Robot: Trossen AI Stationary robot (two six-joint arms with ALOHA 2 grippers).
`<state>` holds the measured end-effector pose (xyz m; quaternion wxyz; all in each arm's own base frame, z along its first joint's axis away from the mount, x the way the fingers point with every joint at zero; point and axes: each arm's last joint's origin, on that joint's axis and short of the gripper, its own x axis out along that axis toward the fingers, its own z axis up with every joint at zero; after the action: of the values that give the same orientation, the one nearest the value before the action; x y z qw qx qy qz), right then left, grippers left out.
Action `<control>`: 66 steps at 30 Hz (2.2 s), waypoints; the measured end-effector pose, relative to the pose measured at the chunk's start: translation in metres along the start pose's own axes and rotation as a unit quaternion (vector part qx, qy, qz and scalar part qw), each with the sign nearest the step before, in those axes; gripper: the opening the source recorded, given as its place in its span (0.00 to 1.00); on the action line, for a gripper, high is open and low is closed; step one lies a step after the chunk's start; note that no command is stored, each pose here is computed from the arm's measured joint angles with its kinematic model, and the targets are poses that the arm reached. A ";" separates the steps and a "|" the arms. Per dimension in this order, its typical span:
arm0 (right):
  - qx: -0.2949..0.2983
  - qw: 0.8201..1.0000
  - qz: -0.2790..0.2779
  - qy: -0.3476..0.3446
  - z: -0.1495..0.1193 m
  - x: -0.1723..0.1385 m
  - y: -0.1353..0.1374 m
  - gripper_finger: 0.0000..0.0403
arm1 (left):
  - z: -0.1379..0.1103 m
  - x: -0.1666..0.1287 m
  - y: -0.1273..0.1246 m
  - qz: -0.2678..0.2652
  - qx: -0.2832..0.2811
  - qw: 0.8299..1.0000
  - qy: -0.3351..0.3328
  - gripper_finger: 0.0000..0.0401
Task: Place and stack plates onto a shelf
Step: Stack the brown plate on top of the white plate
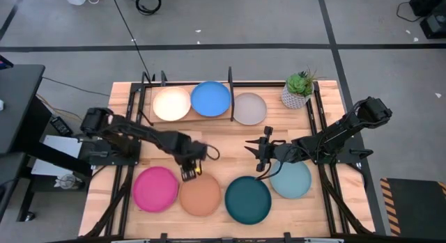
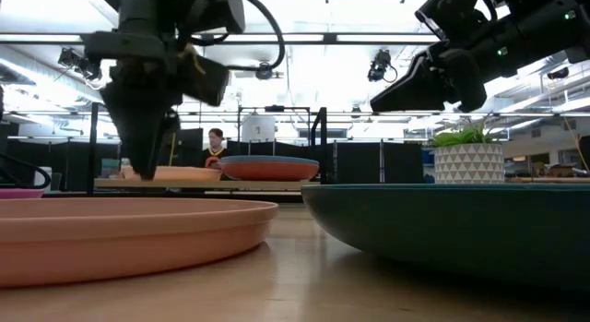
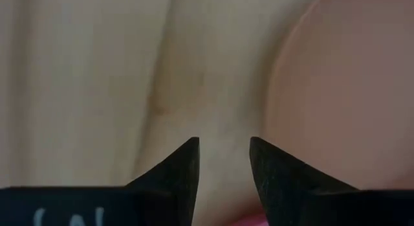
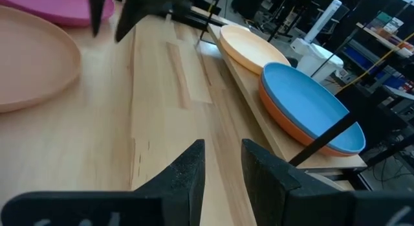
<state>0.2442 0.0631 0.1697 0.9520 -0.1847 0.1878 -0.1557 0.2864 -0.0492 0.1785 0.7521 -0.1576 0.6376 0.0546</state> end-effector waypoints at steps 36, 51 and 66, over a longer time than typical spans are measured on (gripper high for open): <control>0.003 1.000 0.011 -0.010 0.002 0.000 0.000 0.26 | 0.016 0.009 -0.013 0.060 0.057 0.995 0.064 0.04; 0.004 1.000 0.013 -0.002 0.000 0.000 0.001 0.26 | 0.038 -0.086 0.084 0.103 0.047 0.994 -0.006 0.04; 0.007 1.000 0.023 -0.006 0.001 0.000 0.001 0.26 | -0.002 -0.139 0.246 0.164 -0.128 0.978 -0.032 0.04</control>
<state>0.2448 0.0644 0.1699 0.9579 -0.1743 0.1846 -0.1343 0.1893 0.1990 0.2731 0.7266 -0.1441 0.6180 0.2635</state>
